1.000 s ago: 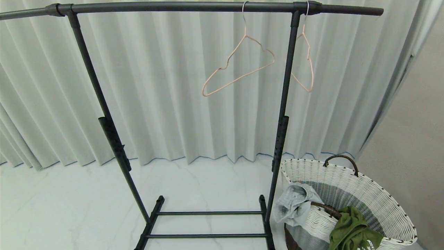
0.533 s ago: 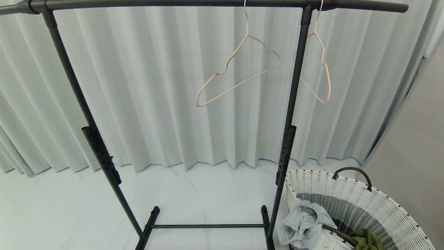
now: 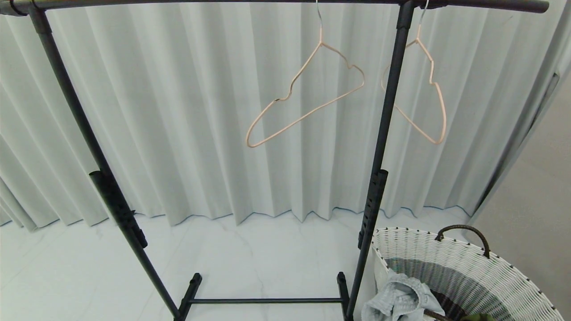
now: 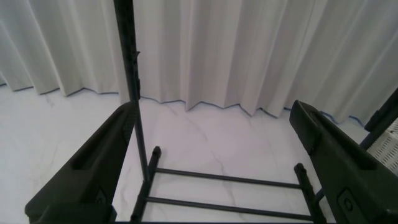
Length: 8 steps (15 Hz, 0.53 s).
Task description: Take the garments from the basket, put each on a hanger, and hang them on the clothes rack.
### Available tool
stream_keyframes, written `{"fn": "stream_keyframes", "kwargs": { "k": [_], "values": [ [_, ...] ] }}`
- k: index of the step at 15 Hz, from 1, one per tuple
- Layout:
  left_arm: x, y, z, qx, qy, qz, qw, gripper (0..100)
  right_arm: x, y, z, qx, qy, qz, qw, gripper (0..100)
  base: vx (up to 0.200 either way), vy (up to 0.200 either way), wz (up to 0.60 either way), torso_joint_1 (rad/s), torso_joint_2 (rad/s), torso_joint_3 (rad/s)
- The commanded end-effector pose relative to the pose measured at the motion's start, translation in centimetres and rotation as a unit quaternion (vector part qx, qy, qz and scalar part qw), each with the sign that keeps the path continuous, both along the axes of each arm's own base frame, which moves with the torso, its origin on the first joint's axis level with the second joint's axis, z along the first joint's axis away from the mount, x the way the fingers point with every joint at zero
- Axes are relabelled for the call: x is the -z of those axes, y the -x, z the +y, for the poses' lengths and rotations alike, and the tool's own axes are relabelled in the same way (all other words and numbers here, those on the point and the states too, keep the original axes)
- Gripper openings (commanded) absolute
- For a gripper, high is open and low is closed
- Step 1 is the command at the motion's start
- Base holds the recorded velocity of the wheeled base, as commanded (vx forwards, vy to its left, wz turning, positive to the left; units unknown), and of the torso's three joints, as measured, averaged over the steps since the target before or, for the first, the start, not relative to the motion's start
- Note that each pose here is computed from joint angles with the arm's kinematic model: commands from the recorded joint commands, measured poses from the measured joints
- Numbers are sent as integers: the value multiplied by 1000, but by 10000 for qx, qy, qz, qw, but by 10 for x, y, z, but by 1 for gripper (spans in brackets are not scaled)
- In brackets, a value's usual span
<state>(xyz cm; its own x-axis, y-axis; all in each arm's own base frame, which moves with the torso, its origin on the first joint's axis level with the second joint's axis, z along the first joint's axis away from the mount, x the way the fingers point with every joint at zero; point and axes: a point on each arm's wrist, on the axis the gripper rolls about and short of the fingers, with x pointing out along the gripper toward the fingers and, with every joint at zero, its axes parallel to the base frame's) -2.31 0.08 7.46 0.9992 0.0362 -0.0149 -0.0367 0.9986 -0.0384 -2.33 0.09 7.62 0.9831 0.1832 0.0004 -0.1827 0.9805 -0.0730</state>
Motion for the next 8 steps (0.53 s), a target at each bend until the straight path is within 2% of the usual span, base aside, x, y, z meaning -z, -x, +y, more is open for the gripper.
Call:
{"fn": "stream_keyframes", "kwargs": {
  "k": [1, 2, 3, 4, 5, 7, 8],
  "values": [
    [0, 0, 0, -3, -11, 3, 10000, 100, -23, 7, -1, 52, -102, -414, 9991, 100, 0, 0, 0, 0, 0, 0],
    [0, 0, 0, -3, 5, 2, 10000, 100, -39, 15, -3, -69, -201, -596, 9980, 100, 0, 0, 0, 0, 0, 0],
    [0, 0, 0, -3, 12, 2, 10000, 100, -56, 15, -4, -211, -150, -520, 9983, 100, 0, 0, 0, 0, 0, 0],
    [0, 0, 0, -3, 12, 2, 10000, 100, -61, 13, -4, -245, -70, -412, 9988, 100, 0, 0, 0, 0, 0, 0],
    [0, 0, 0, -3, -11, 3, 10000, 100, -71, -2, -3, -87, 308, 82, 9995, 100, 0, 0, 0, 0, 0, 0],
    [0, 0, 0, -3, -26, 3, 10000, 100, -78, -27, -1, 272, 716, 774, 9941, 100, 0, 0, 0, 0, 0, 0],
    [0, 0, 0, -3, -26, 3, 10000, 100, -77, -37, 0, 248, 871, 1074, 9901, 100, -200, 0, 0, 12, 2, 2]
  ]
}}
